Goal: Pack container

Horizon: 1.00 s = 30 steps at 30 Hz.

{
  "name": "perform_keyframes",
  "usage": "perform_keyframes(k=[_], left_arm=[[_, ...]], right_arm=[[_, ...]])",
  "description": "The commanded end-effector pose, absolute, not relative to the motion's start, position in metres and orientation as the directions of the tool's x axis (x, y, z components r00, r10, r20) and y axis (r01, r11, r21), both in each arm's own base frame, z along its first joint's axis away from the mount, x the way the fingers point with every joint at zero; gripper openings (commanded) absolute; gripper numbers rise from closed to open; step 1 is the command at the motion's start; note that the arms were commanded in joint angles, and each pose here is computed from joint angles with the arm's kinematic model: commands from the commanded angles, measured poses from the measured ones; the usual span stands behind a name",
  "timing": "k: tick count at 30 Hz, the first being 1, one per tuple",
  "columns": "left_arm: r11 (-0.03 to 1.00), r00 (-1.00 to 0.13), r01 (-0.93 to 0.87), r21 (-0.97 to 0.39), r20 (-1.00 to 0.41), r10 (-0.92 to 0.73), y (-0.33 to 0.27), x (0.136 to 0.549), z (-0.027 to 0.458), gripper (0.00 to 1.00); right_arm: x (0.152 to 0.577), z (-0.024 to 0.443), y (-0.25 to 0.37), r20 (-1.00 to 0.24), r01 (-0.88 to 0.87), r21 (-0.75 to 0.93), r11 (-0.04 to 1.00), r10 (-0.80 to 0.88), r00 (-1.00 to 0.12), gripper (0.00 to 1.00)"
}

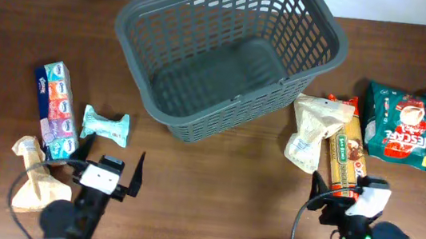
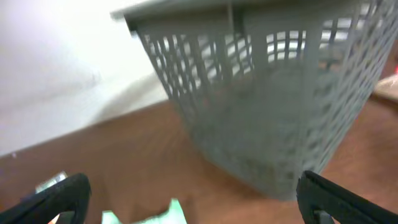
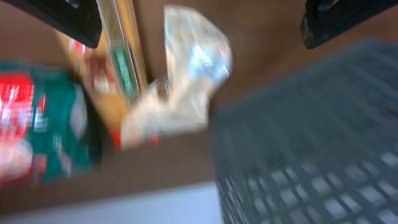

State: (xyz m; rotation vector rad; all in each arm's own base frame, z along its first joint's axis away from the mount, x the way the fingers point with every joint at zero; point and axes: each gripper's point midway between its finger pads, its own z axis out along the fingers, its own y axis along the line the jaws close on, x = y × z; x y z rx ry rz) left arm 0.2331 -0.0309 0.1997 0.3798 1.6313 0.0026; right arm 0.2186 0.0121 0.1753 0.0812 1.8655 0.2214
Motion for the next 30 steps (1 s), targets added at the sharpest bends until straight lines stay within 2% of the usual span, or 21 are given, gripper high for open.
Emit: perform_keyframes(k=[1,6,9,12,16,18,22,23,24,25,26,28,29,30], left_arm=[[0.934,0.040,0.272,0.233,-0.972,0.231,-0.040,0.231,0.274,0.99],[0.927,0.045,0.338,0.162,-0.987,0.156,-0.049,0.246,0.344,0.99],[0.908,0.047,0.398,0.131,-0.991,0.122,-0.058,0.253,0.380,0.99],[0.877,0.084,0.457,0.147,-0.989,0.121,-0.069,0.255,0.412,0.99],[0.831,0.116,0.533,0.157,-0.987,0.112,-0.083,0.243,0.420,0.99],[0.760,0.158,0.624,0.182,-0.982,0.106,-0.099,0.230,0.425,0.99],[0.704,0.186,0.681,0.203,-0.977,0.101,-0.110,0.220,0.428,0.99],[0.662,0.218,0.714,0.227,-0.971,0.099,-0.117,0.212,0.432,0.99],[0.648,0.234,0.722,0.241,-0.967,0.099,-0.119,0.210,0.434,0.77],[0.641,0.256,0.723,0.259,-0.962,0.100,-0.120,0.208,0.438,0.50],[0.641,0.279,0.716,0.278,-0.955,0.103,-0.120,0.207,0.442,0.22],[0.640,0.303,0.709,0.298,-0.947,0.105,-0.120,0.206,0.446,0.09],[0.639,0.316,0.705,0.308,-0.943,0.107,-0.120,0.206,0.449,0.09],[0.639,0.324,0.702,0.313,-0.940,0.105,-0.120,0.205,0.450,0.09]], right_arm=[[0.216,0.242,0.028,-0.960,-0.159,0.199,0.967,0.160,-0.229,0.99],[0.225,0.314,0.038,-0.960,-0.224,0.210,0.952,0.157,-0.233,0.99],[0.232,0.352,0.044,-0.945,-0.256,0.236,0.938,0.161,-0.284,0.99],[0.241,0.375,0.044,-0.909,-0.235,0.272,0.933,0.168,-0.381,0.99],[0.249,0.358,0.043,-0.849,-0.197,0.315,0.928,0.182,-0.496,0.99],[0.252,0.341,0.044,-0.805,-0.174,0.340,0.924,0.190,-0.562,0.99],[0.252,0.341,0.044,-0.805,-0.174,0.340,0.924,0.190,-0.563,0.99],[0.252,0.342,0.044,-0.807,-0.175,0.339,0.924,0.190,-0.560,0.88],[0.252,0.342,0.044,-0.806,-0.175,0.339,0.924,0.190,-0.560,0.71],[0.252,0.341,0.043,-0.805,-0.174,0.340,0.924,0.190,-0.562,0.54],[0.252,0.341,0.044,-0.803,-0.173,0.341,0.924,0.191,-0.564,0.31],[0.251,0.340,0.044,-0.801,-0.172,0.342,0.924,0.191,-0.568,0.08],[0.250,0.339,0.044,-0.798,-0.170,0.343,0.924,0.191,-0.571,0.03],[0.250,0.338,0.044,-0.795,-0.167,0.344,0.924,0.192,-0.575,0.04]])
